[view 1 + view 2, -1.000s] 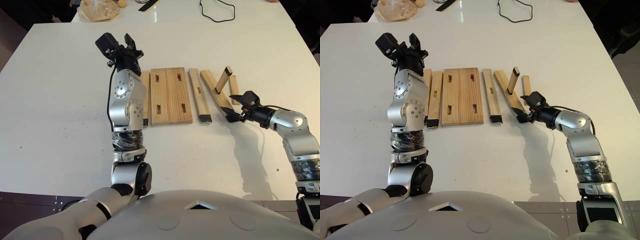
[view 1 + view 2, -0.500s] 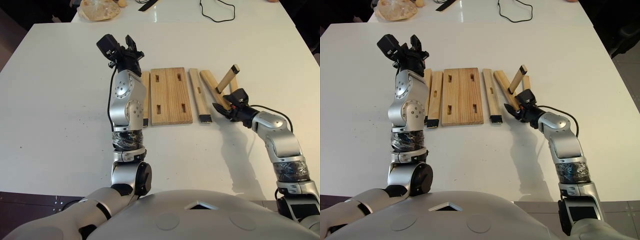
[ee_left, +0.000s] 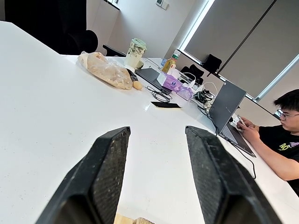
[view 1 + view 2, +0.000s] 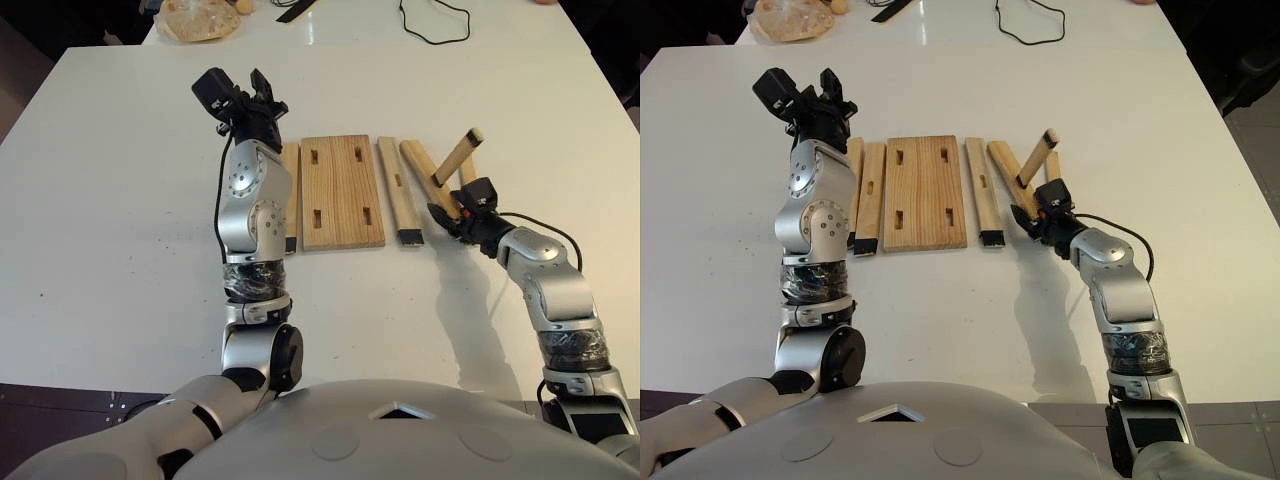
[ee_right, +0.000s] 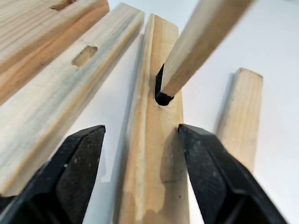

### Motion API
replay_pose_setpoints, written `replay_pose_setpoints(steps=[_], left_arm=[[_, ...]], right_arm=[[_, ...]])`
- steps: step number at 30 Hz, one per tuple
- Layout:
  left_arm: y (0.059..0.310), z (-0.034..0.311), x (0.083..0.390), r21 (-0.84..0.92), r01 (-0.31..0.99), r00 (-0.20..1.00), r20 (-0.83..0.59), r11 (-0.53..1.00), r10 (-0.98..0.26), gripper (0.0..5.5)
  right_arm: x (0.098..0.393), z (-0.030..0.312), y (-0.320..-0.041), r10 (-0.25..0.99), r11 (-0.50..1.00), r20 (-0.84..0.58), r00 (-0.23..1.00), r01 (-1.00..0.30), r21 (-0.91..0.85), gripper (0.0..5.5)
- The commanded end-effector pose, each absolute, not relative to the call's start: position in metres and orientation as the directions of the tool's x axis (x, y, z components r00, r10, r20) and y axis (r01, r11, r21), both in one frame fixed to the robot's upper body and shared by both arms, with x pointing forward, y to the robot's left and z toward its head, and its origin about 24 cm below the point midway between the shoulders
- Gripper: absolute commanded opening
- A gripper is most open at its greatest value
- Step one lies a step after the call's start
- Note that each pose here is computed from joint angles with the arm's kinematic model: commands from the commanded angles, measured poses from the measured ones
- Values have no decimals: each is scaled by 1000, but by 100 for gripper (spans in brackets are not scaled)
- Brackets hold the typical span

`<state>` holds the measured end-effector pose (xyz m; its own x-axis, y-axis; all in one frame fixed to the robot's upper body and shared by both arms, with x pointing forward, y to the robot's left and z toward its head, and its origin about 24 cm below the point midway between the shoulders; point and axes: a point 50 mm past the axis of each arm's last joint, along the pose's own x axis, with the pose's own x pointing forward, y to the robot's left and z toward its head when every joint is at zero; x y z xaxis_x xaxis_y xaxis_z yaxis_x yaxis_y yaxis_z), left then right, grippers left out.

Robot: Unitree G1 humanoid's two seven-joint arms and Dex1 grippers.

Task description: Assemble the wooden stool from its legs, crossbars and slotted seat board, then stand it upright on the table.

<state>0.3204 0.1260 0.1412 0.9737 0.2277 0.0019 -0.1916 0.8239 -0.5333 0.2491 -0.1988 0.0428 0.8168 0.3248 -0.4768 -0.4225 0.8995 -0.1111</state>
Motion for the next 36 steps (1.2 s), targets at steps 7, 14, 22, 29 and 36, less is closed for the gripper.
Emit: replay_pose_setpoints(steps=[7,14,22,29,36], left_arm=[[120,122,313,-555,-225,972,-72,800,224,218],[118,122,313,-558,-225,972,-72,799,224,218],[119,122,313,-561,-226,972,-72,796,225,218],[119,122,313,-564,-228,971,-74,794,227,218],[118,122,314,-569,-228,971,-73,790,228,218]], right_arm=[[256,53,-196,319,925,-412,854,-374,-60,289],[244,35,-196,310,905,-521,796,-415,-95,384],[241,30,-194,324,890,-572,753,-448,-85,362],[241,32,-190,312,903,-558,769,-422,-76,254],[252,38,-190,266,932,-517,813,-353,-75,205]])
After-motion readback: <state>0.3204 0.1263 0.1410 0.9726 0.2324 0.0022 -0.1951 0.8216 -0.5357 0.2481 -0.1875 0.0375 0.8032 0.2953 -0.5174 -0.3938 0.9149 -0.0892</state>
